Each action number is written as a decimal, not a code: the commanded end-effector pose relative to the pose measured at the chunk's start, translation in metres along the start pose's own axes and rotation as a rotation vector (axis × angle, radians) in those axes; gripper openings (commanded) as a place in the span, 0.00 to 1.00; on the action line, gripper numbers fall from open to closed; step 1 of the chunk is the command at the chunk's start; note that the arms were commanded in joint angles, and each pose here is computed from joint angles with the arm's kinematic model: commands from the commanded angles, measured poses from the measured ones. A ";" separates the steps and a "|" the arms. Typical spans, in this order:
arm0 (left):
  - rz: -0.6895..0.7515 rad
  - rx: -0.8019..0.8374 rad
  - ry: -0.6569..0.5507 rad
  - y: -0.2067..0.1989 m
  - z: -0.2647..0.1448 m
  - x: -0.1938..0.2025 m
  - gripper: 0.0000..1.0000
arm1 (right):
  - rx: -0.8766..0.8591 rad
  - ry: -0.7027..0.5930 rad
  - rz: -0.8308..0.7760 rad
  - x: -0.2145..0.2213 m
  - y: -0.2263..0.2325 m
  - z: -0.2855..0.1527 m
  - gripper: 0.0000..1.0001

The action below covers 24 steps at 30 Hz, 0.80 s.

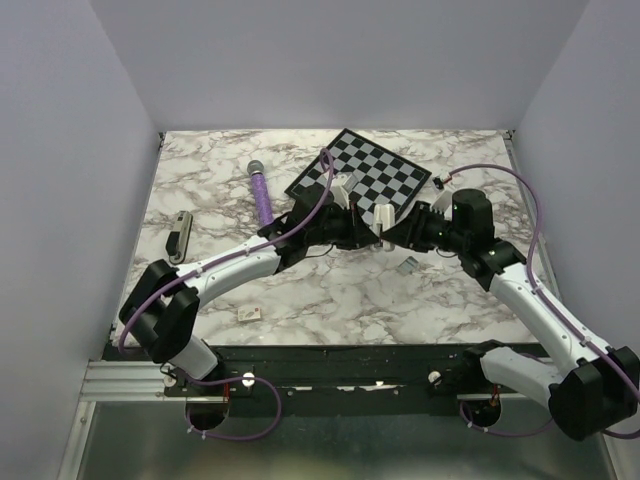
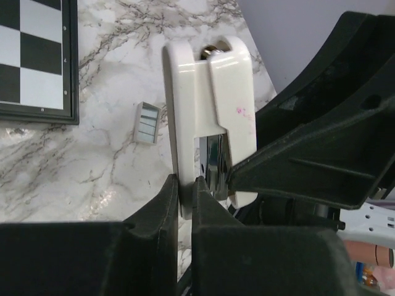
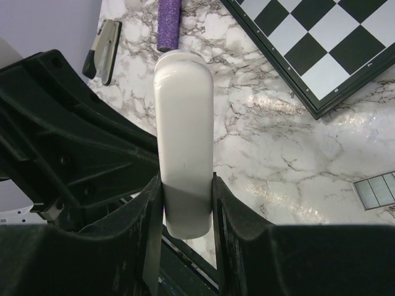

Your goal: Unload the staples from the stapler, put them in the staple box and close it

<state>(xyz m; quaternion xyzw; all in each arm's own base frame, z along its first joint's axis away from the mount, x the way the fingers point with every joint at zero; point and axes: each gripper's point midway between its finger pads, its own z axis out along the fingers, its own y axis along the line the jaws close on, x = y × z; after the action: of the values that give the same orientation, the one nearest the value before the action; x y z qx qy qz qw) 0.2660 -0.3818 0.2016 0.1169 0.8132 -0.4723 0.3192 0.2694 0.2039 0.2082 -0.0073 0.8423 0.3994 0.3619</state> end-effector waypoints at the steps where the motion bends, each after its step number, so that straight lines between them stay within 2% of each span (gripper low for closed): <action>1: -0.015 0.217 0.023 -0.046 0.005 0.002 0.04 | -0.119 0.023 -0.012 0.005 0.026 -0.001 0.01; 3: -0.029 0.216 0.021 -0.045 0.006 0.002 0.00 | -0.112 0.028 -0.006 0.007 0.024 -0.001 0.08; 4: -0.039 0.212 0.019 -0.044 0.005 0.004 0.00 | -0.107 0.031 -0.001 0.008 0.023 -0.001 0.16; 5: -0.046 0.204 0.013 -0.042 0.005 0.003 0.00 | -0.100 0.038 0.007 0.011 0.021 -0.001 0.33; 7: -0.066 0.176 -0.014 -0.038 0.005 -0.001 0.00 | -0.093 0.044 0.021 0.016 0.017 -0.001 0.45; 8: -0.073 0.169 -0.023 -0.037 0.004 -0.002 0.00 | -0.093 0.045 0.023 0.018 0.017 -0.001 0.55; 11: -0.095 0.143 -0.060 -0.035 0.002 -0.009 0.00 | -0.093 0.031 0.039 0.027 0.009 -0.001 0.70; 15: -0.107 0.128 -0.085 -0.036 0.002 -0.017 0.00 | -0.075 0.020 0.037 0.033 0.001 0.001 0.72; 20: -0.134 0.099 -0.091 -0.030 0.003 -0.016 0.00 | -0.019 -0.034 0.011 0.027 -0.009 -0.003 0.57; 24: -0.144 0.016 -0.112 -0.014 0.001 -0.016 0.00 | 0.039 -0.044 0.006 0.027 -0.018 -0.006 0.58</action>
<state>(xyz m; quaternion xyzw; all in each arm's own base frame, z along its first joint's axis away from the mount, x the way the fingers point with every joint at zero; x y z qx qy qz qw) 0.2601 -0.3951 0.1979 0.0616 0.8112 -0.5069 0.2849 0.2526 0.2048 0.1935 0.0045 0.8289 0.4170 0.3729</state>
